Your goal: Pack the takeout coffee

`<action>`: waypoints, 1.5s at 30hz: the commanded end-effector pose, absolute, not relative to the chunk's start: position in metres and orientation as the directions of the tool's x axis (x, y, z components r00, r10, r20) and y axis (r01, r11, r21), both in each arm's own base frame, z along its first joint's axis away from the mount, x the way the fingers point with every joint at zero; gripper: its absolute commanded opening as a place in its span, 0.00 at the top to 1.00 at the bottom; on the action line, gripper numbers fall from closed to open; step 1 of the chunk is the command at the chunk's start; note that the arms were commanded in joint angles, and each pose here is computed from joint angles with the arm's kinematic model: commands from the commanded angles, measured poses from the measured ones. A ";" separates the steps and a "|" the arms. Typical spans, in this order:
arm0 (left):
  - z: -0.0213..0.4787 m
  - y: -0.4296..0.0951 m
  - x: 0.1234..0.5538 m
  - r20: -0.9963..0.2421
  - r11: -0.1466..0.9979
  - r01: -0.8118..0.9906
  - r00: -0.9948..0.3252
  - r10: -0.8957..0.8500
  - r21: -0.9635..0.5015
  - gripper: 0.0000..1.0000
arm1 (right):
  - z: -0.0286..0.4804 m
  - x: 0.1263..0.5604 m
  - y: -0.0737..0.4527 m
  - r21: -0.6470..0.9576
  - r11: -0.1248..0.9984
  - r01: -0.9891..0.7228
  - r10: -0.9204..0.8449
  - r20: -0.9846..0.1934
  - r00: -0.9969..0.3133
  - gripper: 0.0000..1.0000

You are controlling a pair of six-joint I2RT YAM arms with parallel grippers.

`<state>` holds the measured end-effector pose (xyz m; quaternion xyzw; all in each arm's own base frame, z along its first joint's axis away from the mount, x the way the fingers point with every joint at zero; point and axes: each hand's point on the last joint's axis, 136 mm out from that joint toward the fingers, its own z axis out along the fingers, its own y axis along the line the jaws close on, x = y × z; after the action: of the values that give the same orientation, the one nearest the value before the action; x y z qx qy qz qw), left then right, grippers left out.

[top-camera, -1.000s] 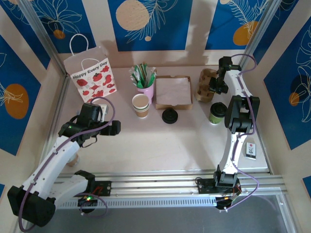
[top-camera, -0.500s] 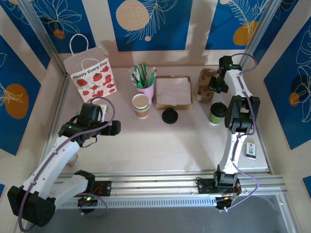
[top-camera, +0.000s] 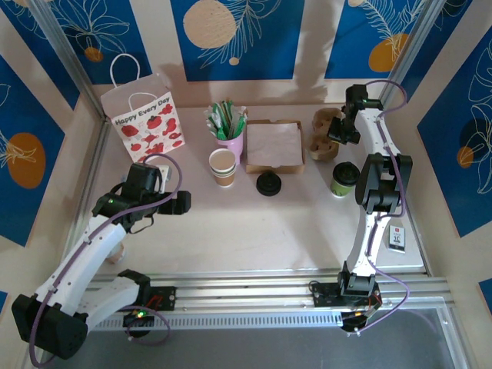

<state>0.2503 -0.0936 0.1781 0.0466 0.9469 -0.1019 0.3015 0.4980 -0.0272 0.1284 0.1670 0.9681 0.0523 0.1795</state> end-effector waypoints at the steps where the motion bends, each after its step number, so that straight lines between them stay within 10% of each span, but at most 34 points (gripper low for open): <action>1: 0.175 -0.093 0.250 -0.576 0.973 0.164 -0.817 0.042 -0.162 0.00 | 0.165 0.500 -0.021 0.226 0.928 0.297 0.365 -0.377 -0.851 1.00; 45: 0.172 -0.091 0.252 -0.566 0.976 0.159 -0.823 0.049 -0.146 0.00 | 0.231 0.512 -0.025 0.811 0.536 0.234 0.646 -0.216 -0.732 1.00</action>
<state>0.2520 -0.0941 0.1706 0.0468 0.9516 -0.0974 0.2879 0.5121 -0.0396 0.1769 0.2986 0.8535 0.3671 0.2183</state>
